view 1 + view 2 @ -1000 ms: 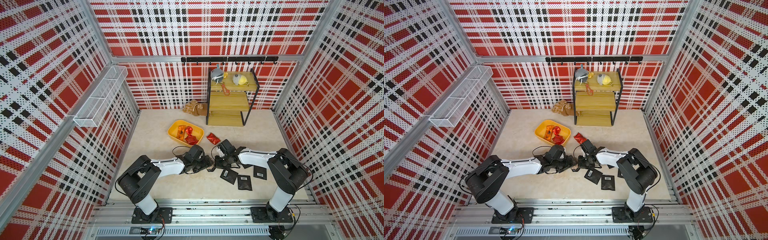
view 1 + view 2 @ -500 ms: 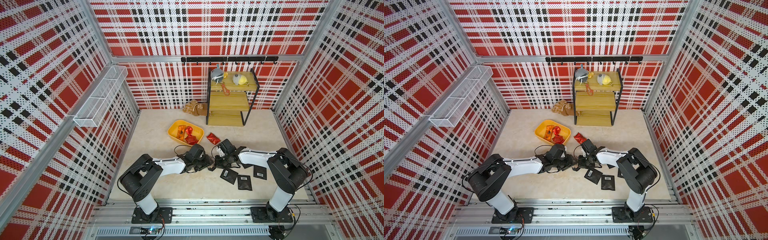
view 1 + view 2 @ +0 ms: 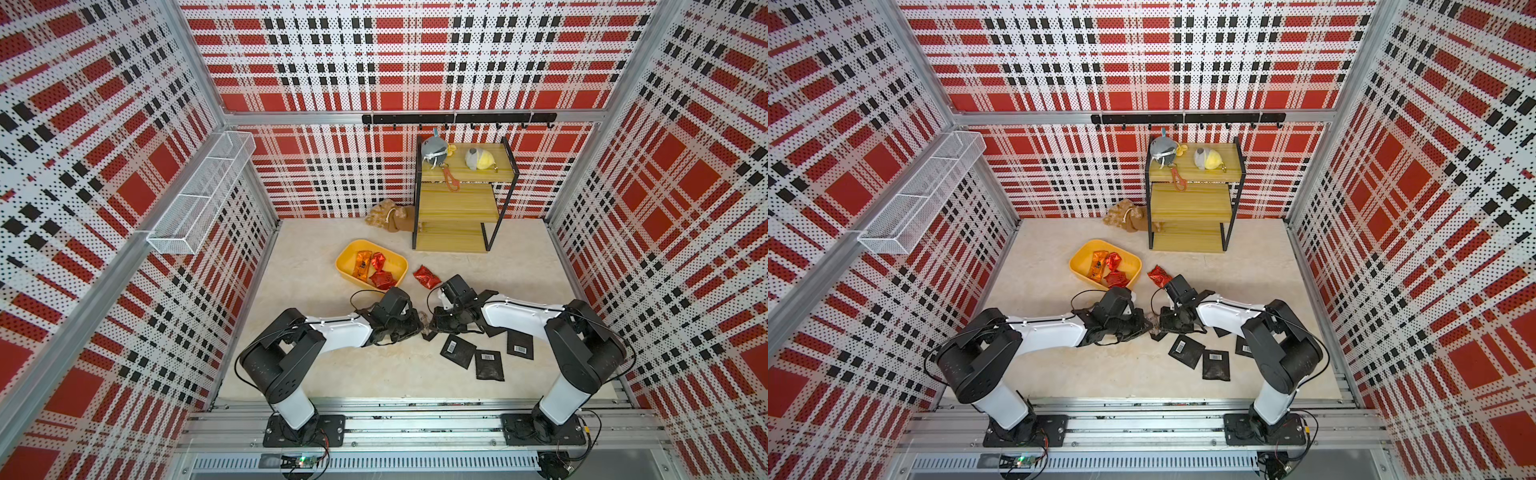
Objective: Put the tea bags into the storage box
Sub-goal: Pick up the tea bag from the center of the board, then place the tea bag in the storage box.
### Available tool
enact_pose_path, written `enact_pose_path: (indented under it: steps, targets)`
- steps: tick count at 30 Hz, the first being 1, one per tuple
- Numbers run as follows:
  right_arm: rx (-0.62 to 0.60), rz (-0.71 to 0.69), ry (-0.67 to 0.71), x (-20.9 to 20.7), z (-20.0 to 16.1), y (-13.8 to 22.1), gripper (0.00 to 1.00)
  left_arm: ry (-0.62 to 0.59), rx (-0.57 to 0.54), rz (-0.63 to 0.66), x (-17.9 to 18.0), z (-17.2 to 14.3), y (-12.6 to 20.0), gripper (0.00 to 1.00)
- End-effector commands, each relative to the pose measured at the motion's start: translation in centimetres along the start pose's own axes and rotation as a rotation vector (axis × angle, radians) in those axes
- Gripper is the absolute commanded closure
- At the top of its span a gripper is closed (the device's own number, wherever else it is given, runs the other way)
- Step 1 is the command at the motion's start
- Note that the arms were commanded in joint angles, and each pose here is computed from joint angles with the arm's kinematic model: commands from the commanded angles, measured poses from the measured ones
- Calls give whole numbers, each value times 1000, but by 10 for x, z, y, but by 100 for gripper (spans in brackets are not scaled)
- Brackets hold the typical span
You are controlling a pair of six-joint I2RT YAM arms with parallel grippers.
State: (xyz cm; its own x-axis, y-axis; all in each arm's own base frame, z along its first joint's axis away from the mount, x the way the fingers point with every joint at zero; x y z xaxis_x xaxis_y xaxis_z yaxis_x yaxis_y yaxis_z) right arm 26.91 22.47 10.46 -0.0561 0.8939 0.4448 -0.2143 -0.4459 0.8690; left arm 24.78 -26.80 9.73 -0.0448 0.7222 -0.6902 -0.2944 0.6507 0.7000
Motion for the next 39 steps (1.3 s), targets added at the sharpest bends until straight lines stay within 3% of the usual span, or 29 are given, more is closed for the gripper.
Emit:
enact_pose_path:
  steps: [1,8,11,16,22,27,32,39]
  targets:
    - [-111,1,-4,8,22,31,61,-28,-9,-14,-7,0,3,100]
    - [-222,25,-62,-3,53,56,27,-79,-35,-52,-33,13,20,100]
    - [-230,40,-85,-11,67,53,23,-106,-99,-75,-53,33,42,100]
    - [-272,-17,-2,-13,93,45,21,-114,-269,-105,-70,81,99,100]
    - [-306,-152,189,-3,120,43,18,-32,-426,-49,-32,134,153,100]
    - [-295,-201,294,8,136,30,14,27,-434,42,13,158,145,100]
    - [-258,-286,410,25,147,9,13,40,-455,79,32,183,145,100]
    - [-216,-314,467,31,152,-14,12,58,-431,99,48,201,134,100]
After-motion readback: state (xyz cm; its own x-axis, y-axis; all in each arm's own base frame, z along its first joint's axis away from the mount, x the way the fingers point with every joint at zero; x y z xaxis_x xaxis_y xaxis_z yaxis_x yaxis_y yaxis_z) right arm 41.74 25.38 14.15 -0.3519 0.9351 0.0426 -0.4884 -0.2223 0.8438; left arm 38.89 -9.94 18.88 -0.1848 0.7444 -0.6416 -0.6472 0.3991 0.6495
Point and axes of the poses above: each gripper's point midway between its finger pads, its own y axis back along the fingers, its own x axis along the line the jaws close on, z = x × y, the point moved 7 cm from there along y, back along the fingers, and after that the axes turned 1 degree about -y, right-handed, at the moved point
